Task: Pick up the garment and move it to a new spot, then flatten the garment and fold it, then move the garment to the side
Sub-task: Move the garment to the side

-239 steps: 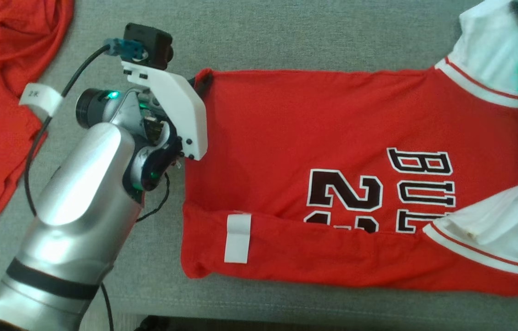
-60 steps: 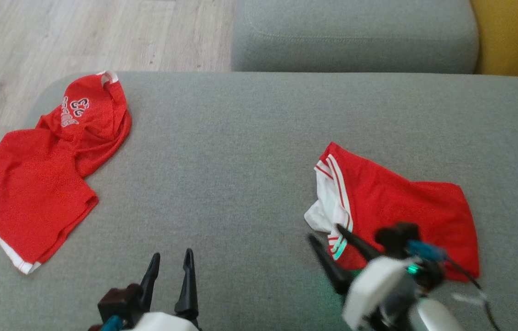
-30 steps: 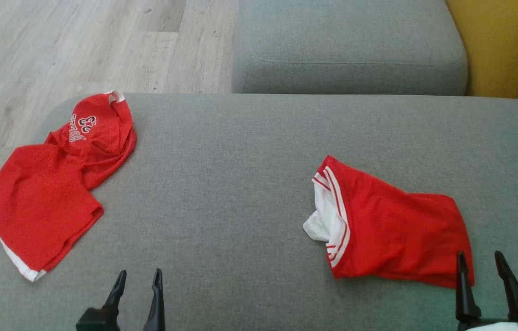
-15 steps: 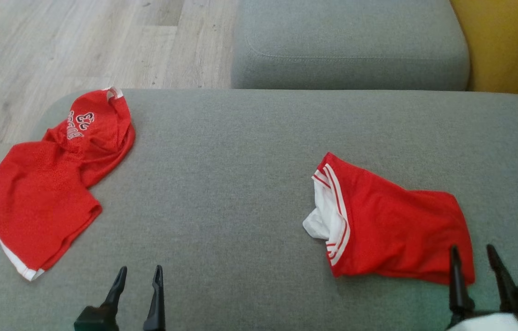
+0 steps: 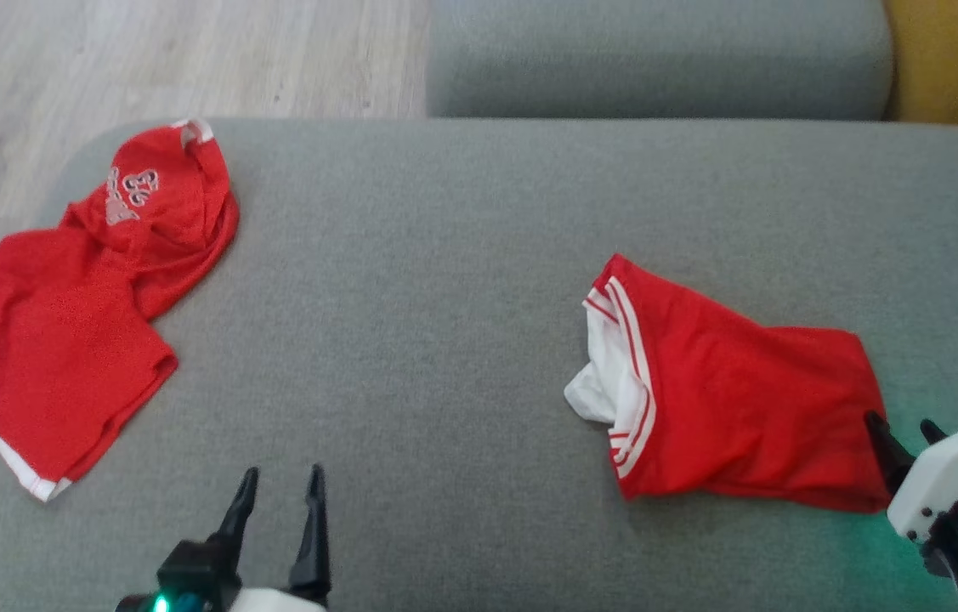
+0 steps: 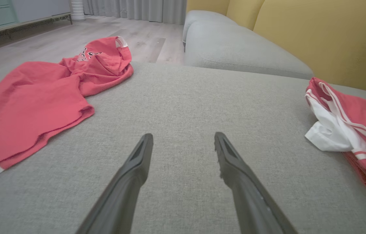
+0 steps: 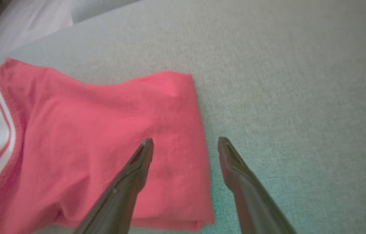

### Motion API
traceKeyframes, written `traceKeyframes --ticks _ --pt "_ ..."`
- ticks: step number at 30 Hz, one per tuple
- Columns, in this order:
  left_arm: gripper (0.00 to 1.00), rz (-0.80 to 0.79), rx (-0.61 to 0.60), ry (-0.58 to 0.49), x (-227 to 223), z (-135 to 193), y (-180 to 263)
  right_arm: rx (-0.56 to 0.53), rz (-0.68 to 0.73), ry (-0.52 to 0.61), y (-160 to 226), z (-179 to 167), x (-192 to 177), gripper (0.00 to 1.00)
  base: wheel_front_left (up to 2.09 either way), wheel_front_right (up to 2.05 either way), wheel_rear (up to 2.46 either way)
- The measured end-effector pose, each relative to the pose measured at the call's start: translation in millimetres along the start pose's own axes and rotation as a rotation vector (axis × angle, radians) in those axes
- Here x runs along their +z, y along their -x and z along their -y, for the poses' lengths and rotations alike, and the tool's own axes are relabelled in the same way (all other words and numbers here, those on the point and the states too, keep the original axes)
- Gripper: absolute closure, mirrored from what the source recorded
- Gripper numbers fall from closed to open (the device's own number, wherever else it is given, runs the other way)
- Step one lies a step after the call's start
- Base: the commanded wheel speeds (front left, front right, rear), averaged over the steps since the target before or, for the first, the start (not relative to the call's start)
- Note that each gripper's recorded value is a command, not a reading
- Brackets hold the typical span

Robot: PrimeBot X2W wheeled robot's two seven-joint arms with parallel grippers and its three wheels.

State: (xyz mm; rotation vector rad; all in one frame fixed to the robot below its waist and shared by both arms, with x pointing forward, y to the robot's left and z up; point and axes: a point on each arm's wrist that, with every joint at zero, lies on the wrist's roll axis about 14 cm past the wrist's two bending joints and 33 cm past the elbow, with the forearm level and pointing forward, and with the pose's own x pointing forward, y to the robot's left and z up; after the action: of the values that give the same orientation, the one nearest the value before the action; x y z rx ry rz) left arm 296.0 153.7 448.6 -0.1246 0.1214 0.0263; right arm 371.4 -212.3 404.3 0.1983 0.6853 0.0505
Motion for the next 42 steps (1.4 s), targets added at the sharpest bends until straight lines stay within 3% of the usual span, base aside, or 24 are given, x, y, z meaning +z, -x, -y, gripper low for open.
traceKeyframes --ticks 9,10,11,16,20,28,39,40,41,42 --pt "0.0 -0.008 0.019 0.003 -0.5 -4.6 -8.9 -0.037 -0.167 -0.013 -36.0 2.2 -18.9 0.0 0.0 0.0 0.0" --pt "0.0 -0.009 0.022 0.002 -0.8 -5.3 -8.9 -0.031 -0.18 -0.026 -37.8 -0.1 -21.7 0.29 0.0 0.0 0.0" --pt "0.0 -0.011 0.026 0.0 -1.2 -5.9 -9.2 -0.027 -0.18 -0.041 -39.0 -1.3 -22.0 1.0 0.0 0.0 0.0" --pt "0.0 -0.013 0.006 0.001 -0.5 1.7 -18.1 -0.02 -0.087 -0.053 -43.5 -2.7 -0.5 1.0 0.0 0.0 0.0" --pt "0.0 0.016 -0.043 0.001 9.7 17.3 -35.1 -0.057 0.084 -0.019 -41.2 9.1 46.2 1.0 0.0 0.0 0.0" --pt "0.0 0.014 -0.189 -0.032 6.9 55.1 -75.2 -0.324 0.352 0.018 -26.2 106.4 130.3 1.0 0.0 0.0 0.0" --pt "0.0 -0.046 -0.178 -0.052 -16.2 46.6 -94.0 -0.611 0.445 0.147 -13.7 199.4 173.2 1.0 0.0 0.0 0.0" --pt "0.0 -0.047 -0.166 -0.054 -16.7 42.3 -94.7 -0.624 0.45 0.152 -14.9 202.2 175.4 0.86 0.0 0.0 0.0" --pt "0.0 -0.049 -0.158 -0.06 -17.6 38.8 -95.1 -0.63 0.453 0.15 -17.7 203.1 176.7 0.23 0.0 0.0 0.0" --pt "0.0 -0.055 -0.151 -0.064 -19.4 36.1 -95.3 -0.63 0.459 0.159 -22.1 201.4 178.8 0.0 0.0 0.0 0.0"
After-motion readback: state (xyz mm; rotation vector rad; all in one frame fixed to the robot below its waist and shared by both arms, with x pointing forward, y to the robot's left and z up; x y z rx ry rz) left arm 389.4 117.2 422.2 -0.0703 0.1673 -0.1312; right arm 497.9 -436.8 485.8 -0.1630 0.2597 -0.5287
